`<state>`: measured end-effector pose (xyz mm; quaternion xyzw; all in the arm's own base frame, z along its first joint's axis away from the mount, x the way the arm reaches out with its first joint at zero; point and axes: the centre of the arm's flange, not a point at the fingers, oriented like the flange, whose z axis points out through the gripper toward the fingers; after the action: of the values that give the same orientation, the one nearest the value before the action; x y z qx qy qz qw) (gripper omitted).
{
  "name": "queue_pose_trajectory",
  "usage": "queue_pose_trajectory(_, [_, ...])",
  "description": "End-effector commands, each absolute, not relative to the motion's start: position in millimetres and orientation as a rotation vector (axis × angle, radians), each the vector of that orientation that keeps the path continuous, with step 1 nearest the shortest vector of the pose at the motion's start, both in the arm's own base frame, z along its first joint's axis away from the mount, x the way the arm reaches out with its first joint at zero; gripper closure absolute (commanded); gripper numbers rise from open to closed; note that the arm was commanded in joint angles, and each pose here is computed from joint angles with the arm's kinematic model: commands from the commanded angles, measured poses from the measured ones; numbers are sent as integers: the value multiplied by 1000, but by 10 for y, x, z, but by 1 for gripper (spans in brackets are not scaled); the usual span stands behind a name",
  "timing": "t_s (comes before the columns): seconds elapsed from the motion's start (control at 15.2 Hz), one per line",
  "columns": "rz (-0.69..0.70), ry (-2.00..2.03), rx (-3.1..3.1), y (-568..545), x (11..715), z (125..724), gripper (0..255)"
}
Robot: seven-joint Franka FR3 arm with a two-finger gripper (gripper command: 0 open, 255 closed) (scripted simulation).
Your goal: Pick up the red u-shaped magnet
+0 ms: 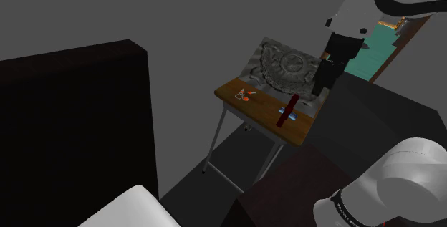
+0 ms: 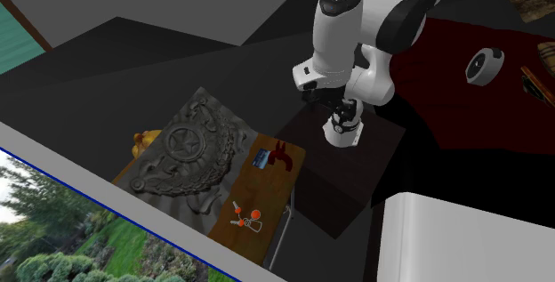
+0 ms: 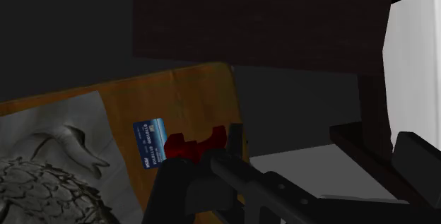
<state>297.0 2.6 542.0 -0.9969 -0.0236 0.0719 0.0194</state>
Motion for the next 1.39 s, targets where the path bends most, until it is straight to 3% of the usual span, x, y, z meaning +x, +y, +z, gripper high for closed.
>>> queue_pose_trajectory(0.0, [223, -73, -3094, 26, 2970, 5420, 0])
queue_pose_trajectory(0.73, [-70, -404, -3122, -797, 3424, 4562, 0])
queue_pose_trajectory(1.32, [-82, -417, -3121, -828, 3449, 4131, 0])
